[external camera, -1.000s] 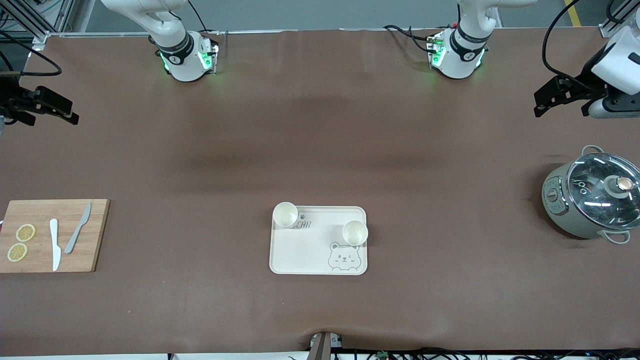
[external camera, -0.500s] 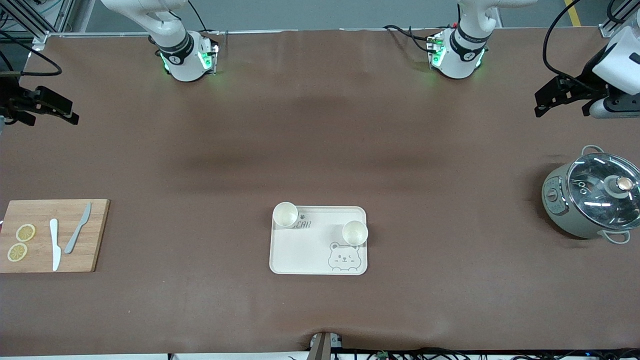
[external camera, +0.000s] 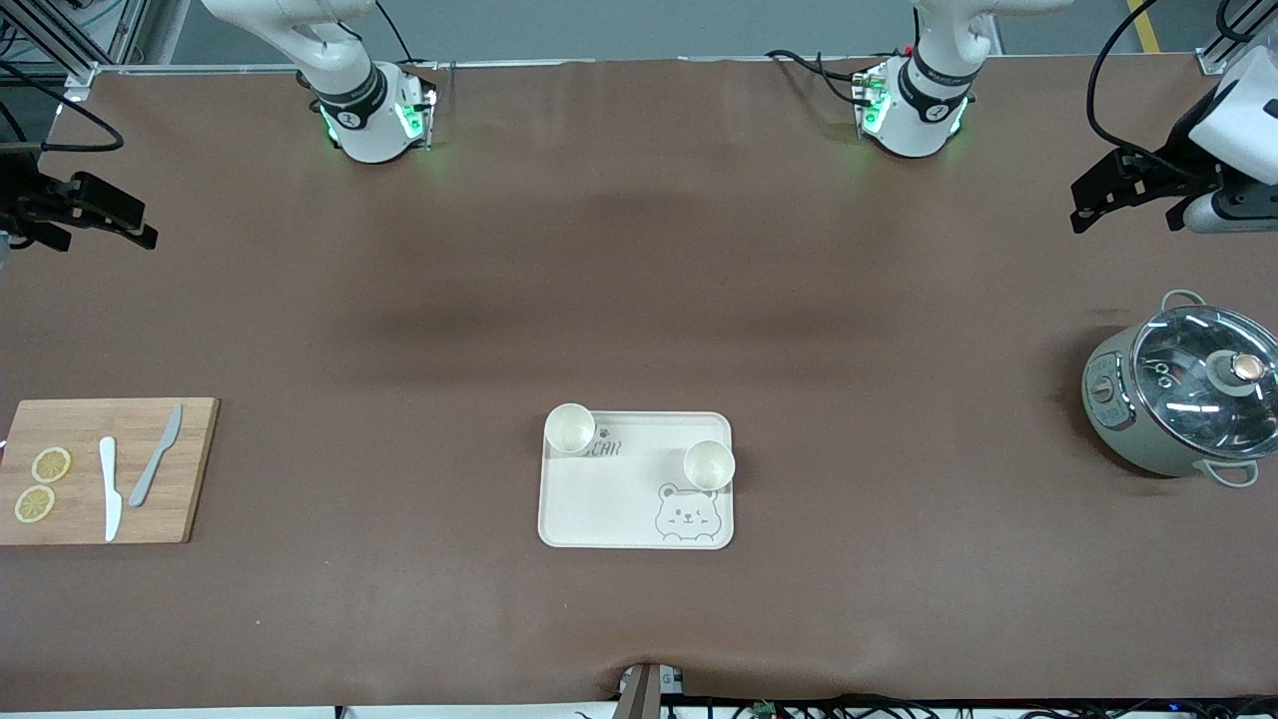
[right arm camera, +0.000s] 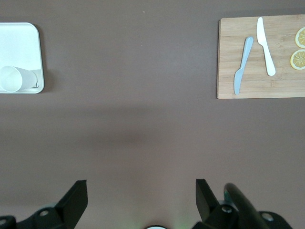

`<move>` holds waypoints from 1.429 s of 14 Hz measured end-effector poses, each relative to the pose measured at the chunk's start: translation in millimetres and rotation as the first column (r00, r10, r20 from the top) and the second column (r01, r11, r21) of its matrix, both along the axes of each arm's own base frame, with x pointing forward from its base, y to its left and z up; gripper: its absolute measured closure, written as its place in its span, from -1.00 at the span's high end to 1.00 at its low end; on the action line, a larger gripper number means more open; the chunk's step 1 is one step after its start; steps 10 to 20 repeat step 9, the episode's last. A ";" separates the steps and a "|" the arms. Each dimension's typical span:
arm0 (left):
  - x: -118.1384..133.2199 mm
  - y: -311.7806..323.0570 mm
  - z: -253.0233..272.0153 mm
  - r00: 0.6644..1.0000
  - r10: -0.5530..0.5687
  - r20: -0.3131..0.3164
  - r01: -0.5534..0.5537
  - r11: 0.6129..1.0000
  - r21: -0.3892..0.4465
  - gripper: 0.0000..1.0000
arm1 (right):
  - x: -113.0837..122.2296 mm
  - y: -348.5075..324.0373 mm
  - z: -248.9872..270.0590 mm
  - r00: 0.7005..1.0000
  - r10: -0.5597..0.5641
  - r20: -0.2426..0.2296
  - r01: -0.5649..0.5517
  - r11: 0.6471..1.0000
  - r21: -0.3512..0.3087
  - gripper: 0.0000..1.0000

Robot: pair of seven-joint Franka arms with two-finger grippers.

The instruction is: Place white IKEA cup upright on tray with both arms

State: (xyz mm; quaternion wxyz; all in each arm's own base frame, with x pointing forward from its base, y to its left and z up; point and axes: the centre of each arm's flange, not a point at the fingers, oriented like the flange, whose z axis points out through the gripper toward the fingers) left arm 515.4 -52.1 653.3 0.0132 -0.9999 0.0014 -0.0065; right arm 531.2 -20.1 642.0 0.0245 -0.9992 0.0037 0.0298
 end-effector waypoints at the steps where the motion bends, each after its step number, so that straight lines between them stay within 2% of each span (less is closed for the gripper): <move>1: 0.0 0.0 1.8 1.000 0.000 0.004 0.000 1.000 0.000 1.00 | 0.0 0.0 0.0 1.000 0.000 0.000 0.000 1.000 0.000 1.00; 20: -0.6 0.1 2.6 1.000 0.000 0.001 0.000 1.000 0.000 1.00 | 0.0 0.0 0.0 1.000 0.000 0.000 0.000 1.000 0.000 1.00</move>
